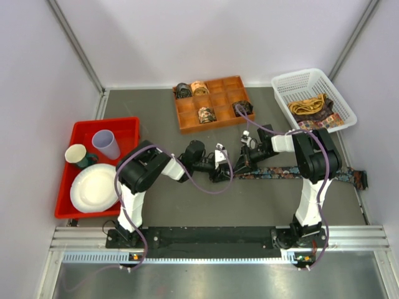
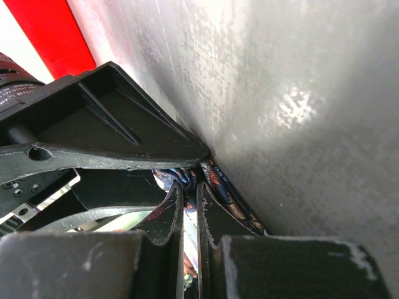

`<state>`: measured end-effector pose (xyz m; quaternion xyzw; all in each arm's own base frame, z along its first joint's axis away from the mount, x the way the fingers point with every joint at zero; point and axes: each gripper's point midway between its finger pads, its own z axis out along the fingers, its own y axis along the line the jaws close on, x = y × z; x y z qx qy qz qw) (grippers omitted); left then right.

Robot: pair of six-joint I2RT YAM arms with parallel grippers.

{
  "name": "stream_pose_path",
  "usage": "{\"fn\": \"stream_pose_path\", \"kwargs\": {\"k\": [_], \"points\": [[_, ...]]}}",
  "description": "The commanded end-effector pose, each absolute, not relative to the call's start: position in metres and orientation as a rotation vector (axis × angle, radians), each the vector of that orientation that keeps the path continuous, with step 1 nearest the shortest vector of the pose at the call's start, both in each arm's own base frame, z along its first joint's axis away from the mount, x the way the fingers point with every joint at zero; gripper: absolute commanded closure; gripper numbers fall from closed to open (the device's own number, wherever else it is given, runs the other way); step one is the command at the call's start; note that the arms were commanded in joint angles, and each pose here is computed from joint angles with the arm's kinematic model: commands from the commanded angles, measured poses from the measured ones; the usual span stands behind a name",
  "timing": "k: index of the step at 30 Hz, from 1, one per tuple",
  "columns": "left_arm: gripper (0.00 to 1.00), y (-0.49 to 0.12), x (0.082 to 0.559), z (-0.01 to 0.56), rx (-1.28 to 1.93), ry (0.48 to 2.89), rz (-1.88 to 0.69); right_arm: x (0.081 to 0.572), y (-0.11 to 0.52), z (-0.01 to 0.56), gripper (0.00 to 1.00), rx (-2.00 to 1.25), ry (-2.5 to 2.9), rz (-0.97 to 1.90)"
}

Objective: Roll the ties
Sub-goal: Roll the tie at the center of the board.

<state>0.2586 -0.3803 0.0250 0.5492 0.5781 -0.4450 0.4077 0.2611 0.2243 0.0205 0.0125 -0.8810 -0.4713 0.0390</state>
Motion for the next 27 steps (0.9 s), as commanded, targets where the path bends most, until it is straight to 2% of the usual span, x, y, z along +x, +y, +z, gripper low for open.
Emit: {"fn": "stream_pose_path", "kwargs": {"k": [1, 3, 7, 10, 14, 17, 18, 19, 23, 25, 26, 27], "points": [[0.49, -0.366, 0.241, -0.011, 1.384, 1.595, -1.156, 0.271, 0.185, -0.037, 1.0, 0.025, -2.941, -1.067], [0.5, -0.365, 0.241, -0.012, 1.384, 1.612, -1.152, 0.272, 0.185, -0.036, 1.0, 0.025, -2.942, -1.084], [0.43, -0.359, 0.24, -0.012, 1.418, 1.661, -1.125, 0.274, 0.182, -0.036, 1.0, 0.015, -2.947, -1.087], [0.44, -0.353, 0.24, -0.017, 1.433, 1.684, -1.105, 0.271, 0.182, -0.036, 1.0, 0.014, -2.93, -1.096], [0.54, -0.354, 0.243, -0.021, 1.435, 1.713, -1.09, 0.273, 0.181, -0.037, 1.0, 0.022, -2.945, -1.087], [0.66, -0.352, 0.246, -0.024, 1.451, 1.742, -1.073, 0.273, 0.182, -0.036, 1.0, 0.025, -2.941, -1.095], [0.74, -0.352, 0.247, -0.025, 1.463, 1.752, -1.063, 0.272, 0.185, -0.034, 1.0, 0.028, -2.924, -1.12], [0.76, -0.351, 0.249, -0.028, 1.493, 1.752, -1.027, 0.272, 0.185, -0.034, 1.0, 0.031, -2.911, -1.127], [0.85, -0.347, 0.259, -0.03, 1.564, 1.842, -0.923, 0.274, 0.192, -0.015, 0.81, 0.097, -2.881, -1.219], [0.86, -0.339, 0.253, -0.035, 1.639, 1.877, -0.862, 0.272, 0.193, -0.004, 0.71, 0.119, -2.872, -1.255], [0.86, -0.337, 0.258, -0.036, 1.654, 1.887, -0.81, 0.273, 0.193, 0.004, 0.62, 0.145, -2.88, -1.279], [0.86, -0.33, 0.25, -0.038, 1.688, 1.932, -0.795, 0.273, 0.194, 0.009, 0.6, 0.148, -2.866, -1.314]]}}
